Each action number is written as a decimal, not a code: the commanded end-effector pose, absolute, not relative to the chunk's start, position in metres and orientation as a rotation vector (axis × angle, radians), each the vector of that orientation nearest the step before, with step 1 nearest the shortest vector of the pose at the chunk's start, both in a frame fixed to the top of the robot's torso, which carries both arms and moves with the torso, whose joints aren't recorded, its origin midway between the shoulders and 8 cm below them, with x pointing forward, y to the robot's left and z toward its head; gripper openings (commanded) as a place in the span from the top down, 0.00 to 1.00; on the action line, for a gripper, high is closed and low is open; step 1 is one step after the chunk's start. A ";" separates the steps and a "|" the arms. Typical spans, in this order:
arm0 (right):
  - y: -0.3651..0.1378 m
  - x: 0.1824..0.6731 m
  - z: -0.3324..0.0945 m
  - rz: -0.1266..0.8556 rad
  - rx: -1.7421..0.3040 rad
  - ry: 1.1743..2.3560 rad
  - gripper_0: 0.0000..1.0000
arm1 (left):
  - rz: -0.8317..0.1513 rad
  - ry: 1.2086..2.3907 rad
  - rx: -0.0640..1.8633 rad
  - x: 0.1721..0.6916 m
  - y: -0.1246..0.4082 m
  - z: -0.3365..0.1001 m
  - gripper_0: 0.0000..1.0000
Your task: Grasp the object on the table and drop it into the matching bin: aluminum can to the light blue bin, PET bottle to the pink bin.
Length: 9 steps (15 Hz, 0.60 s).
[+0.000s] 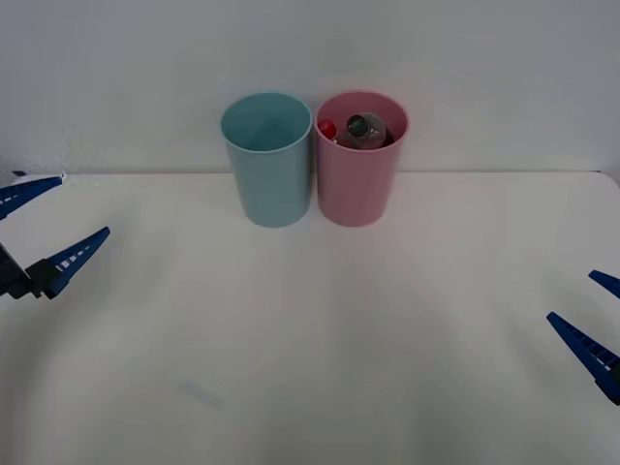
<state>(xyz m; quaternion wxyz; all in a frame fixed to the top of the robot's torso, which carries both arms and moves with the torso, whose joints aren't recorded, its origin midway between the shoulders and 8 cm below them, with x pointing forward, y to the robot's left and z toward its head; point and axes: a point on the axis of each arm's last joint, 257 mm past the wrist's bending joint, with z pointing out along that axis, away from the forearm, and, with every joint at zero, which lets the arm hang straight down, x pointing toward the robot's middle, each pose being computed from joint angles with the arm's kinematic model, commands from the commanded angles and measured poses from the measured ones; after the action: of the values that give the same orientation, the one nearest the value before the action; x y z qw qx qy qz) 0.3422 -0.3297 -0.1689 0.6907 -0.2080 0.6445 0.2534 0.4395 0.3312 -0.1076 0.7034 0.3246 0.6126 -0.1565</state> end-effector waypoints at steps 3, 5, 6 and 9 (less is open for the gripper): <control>-0.330 0.342 -0.169 0.567 -0.465 1.441 0.00 | -0.328 1.446 0.700 0.411 0.354 -0.140 0.00; -0.330 0.342 -0.169 0.567 -0.465 1.441 0.00 | -0.336 1.475 0.683 0.398 0.361 -0.152 0.00; -0.330 0.342 -0.169 0.567 -0.465 1.441 0.00 | -0.343 1.487 0.673 0.391 0.365 -0.156 0.00; -0.330 0.342 -0.169 0.567 -0.465 1.441 0.00 | -0.366 1.493 0.669 0.378 0.366 -0.157 0.00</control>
<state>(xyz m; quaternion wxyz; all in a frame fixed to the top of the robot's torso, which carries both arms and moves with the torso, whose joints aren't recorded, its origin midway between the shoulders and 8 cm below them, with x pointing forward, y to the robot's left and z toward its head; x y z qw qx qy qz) 0.3422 -0.3297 -0.1689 0.6907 -0.2079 0.6446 0.2535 0.3805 0.3660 -0.1573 0.6691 0.2968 0.6624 -0.1594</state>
